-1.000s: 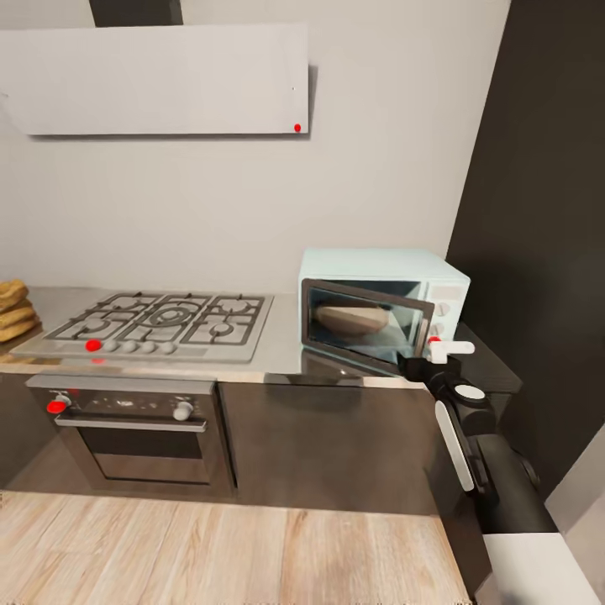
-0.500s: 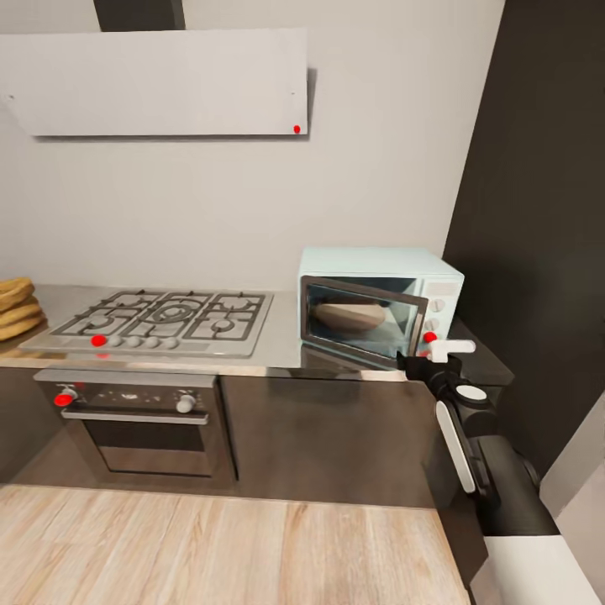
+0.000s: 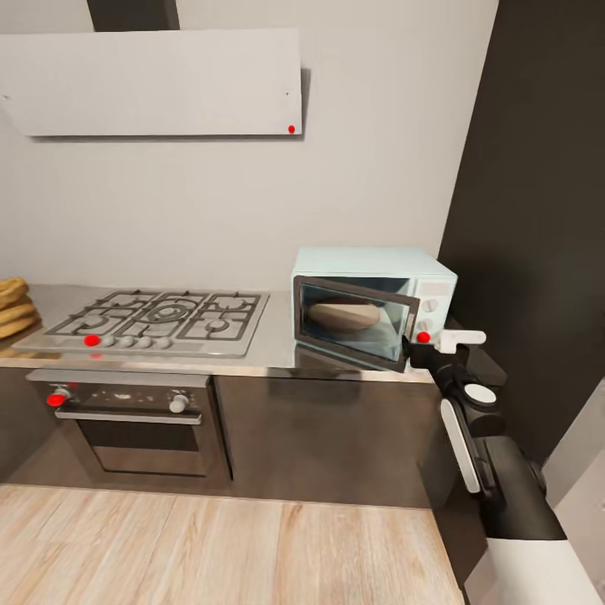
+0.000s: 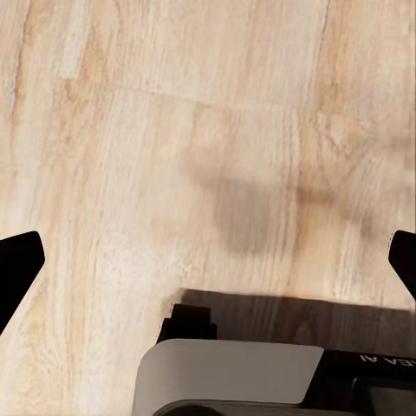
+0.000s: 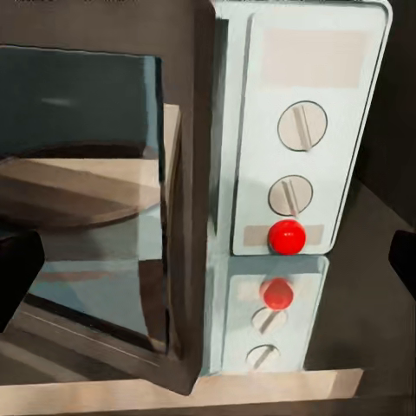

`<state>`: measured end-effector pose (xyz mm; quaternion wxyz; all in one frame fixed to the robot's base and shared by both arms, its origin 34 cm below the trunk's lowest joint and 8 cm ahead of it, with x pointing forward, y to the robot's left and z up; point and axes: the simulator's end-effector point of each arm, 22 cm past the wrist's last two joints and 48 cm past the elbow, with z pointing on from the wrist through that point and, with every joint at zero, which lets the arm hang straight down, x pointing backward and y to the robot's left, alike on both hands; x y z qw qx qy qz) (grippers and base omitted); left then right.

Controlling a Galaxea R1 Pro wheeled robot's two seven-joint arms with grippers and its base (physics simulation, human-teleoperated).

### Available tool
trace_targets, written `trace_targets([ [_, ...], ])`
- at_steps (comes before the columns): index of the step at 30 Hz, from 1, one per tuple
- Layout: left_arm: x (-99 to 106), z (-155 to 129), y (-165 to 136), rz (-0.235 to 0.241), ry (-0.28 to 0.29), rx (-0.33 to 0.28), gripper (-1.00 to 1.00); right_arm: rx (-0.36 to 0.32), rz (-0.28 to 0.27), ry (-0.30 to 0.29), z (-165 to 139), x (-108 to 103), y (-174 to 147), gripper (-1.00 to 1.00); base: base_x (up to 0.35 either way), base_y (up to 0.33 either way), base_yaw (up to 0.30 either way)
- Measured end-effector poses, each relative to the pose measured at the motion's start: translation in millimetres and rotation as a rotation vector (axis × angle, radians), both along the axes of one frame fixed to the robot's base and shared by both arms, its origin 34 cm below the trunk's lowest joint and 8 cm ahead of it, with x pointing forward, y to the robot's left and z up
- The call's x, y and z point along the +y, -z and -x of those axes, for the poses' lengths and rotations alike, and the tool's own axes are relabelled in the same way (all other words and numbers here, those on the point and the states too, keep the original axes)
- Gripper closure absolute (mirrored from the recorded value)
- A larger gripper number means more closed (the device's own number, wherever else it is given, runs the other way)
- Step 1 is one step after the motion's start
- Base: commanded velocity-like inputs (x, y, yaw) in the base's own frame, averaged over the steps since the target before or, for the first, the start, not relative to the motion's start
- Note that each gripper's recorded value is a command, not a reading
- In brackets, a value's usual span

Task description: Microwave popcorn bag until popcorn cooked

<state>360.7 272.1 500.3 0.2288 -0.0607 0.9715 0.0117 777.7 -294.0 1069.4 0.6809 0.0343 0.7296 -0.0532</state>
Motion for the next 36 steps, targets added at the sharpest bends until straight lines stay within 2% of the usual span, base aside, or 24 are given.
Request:
trace_targets([
  [7, 0, 0, 0, 0.000, -0.001, 0.000, -1.00, -0.007, 0.005, -0.005, 0, 2, -2, -1.00, 0.000, -0.084, 0.000],
  [13, 0, 0, 0, 0.000, -0.001, 0.000, -1.00, 0.004, 0.040, -0.043, -2, 16, 2, -1.00, 0.000, -0.002, 0.000],
  [15, 0, 0, 0, 0.000, -0.001, 0.000, -1.00, 0.007, 0.038, -0.088, -3, 25, 4, -1.00, 0.000, 0.000, 0.000],
  [16, 0, 0, 0, 0.000, -0.001, 0.000, -1.00, 0.012, 0.033, -0.143, -3, 35, 5, -1.00, 0.000, 0.000, 0.000],
  [17, 0, 0, 0, 0.000, -0.001, -0.001, -1.00, 0.018, 0.028, -0.232, -3, 51, 6, -1.00, 0.000, 0.000, 0.000],
  [18, 0, 0, 0, 0.000, -0.001, -0.001, -1.00, 0.022, 0.026, -0.292, -1, 60, 7, -1.00, 0.000, 0.000, 0.000],
  [19, 0, 0, 0, 0.000, -0.001, 0.000, -1.00, 0.024, 0.021, -0.337, 1, 63, 6, -1.00, 0.000, 0.000, 0.000],
  [20, 0, 0, 0, 0.000, -0.001, -0.001, -1.00, 0.024, -0.001, -0.354, 3, 49, 4, -1.00, 0.000, 0.000, 0.000],
  [22, 0, 0, 0, 0.000, -0.001, 0.000, -1.00, 0.019, -0.028, -0.344, 4, 30, 1, -1.00, 0.000, 0.000, 0.000],
  [25, 0, 0, 0, 0.000, 0.001, 0.000, -1.00, 0.016, -0.036, -0.336, 5, 19, -1, -1.00, 0.000, 0.000, 0.000],
  [33, 0, 0, 0, -0.001, 0.003, 0.000, -1.00, 0.019, -0.035, -0.333, 5, 17, -1, -1.00, 0.012, -0.092, 0.000],
  [36, 0, 0, 0, -0.001, 0.002, -0.001, -1.00, 0.043, -0.042, -0.337, 5, 18, 5, -1.00, 0.031, -0.147, 0.000],
])
